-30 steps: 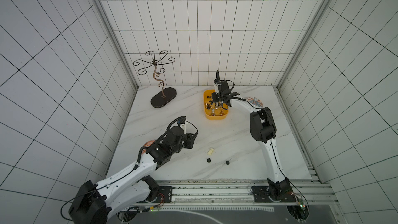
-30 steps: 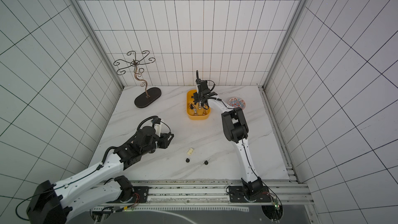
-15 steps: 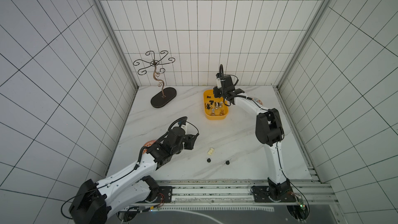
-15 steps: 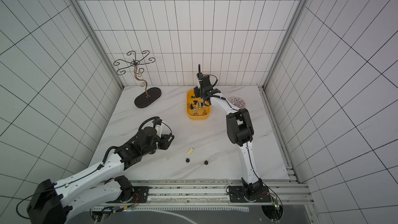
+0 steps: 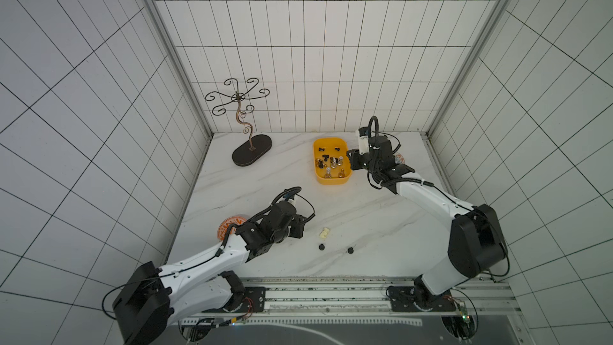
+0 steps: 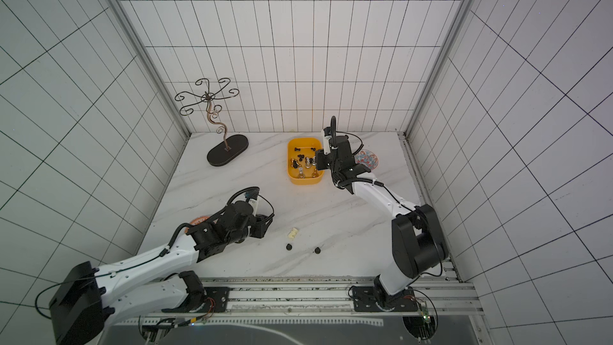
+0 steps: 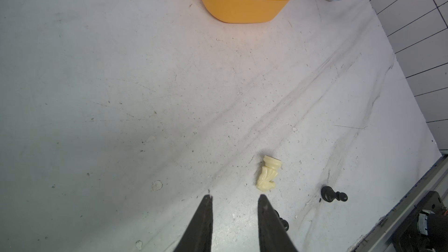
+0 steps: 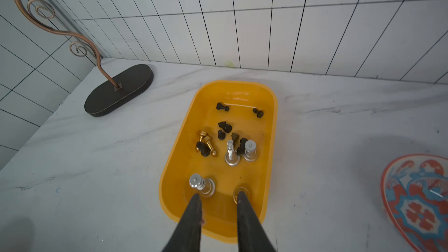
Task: Put the chess pieces into the storage box
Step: Place the chess piece in the storage box, then pick up the chess piece at the center of the board.
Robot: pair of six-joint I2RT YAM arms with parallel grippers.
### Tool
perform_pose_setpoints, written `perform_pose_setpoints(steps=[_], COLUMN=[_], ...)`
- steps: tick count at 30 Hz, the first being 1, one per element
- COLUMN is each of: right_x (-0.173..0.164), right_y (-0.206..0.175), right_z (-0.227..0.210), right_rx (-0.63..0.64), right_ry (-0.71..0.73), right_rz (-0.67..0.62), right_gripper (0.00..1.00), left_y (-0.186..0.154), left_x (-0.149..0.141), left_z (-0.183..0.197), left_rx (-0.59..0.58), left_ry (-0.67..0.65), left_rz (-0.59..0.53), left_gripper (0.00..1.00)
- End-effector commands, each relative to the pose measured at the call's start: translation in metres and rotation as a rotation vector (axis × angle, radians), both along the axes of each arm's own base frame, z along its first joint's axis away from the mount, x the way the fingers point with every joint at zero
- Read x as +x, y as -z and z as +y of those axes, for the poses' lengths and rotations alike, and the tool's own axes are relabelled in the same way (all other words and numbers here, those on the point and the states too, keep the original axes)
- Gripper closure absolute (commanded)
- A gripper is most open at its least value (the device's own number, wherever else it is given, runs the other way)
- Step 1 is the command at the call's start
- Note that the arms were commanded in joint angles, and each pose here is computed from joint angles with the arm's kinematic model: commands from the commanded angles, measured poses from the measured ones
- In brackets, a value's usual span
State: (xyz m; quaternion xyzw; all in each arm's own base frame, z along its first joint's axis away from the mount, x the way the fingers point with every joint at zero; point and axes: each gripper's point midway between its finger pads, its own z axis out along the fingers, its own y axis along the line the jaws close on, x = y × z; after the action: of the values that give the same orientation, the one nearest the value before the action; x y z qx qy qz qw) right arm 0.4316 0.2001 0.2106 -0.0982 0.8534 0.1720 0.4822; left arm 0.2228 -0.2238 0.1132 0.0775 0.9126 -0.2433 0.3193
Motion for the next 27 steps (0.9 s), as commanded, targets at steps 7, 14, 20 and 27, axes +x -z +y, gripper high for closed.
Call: perform_pose_setpoints(steps=[7, 14, 20, 27], right_x=[-0.081, -0.126, -0.144, -0.149], right_y=[0.067, 0.095, 0.112, 0.118], right_z=[-0.027, -0.038, -0.039, -0.038], right_rx=[-0.02, -0.033, -0.023, -0.022], right_ry=[0.004, 0.01, 0.016, 0.013], right_rz=[0.17, 0.243, 0.29, 0.307], right_gripper=[0.73, 0.73, 0.73, 0.73], left_y=[0.002, 0.018, 0.022, 0.036], left_x=[-0.007, -0.018, -0.039, -0.052], left_z=[-0.021, -0.035, -0.058, -0.072], left_rx=[0.004, 0.032, 0.046, 0.095], left_ry=[0.046, 0.108, 0.183, 0.231], left_rz=[-0.001, 0.044, 0.065, 0.095], left_gripper=[0.69, 0.69, 0.69, 0.69])
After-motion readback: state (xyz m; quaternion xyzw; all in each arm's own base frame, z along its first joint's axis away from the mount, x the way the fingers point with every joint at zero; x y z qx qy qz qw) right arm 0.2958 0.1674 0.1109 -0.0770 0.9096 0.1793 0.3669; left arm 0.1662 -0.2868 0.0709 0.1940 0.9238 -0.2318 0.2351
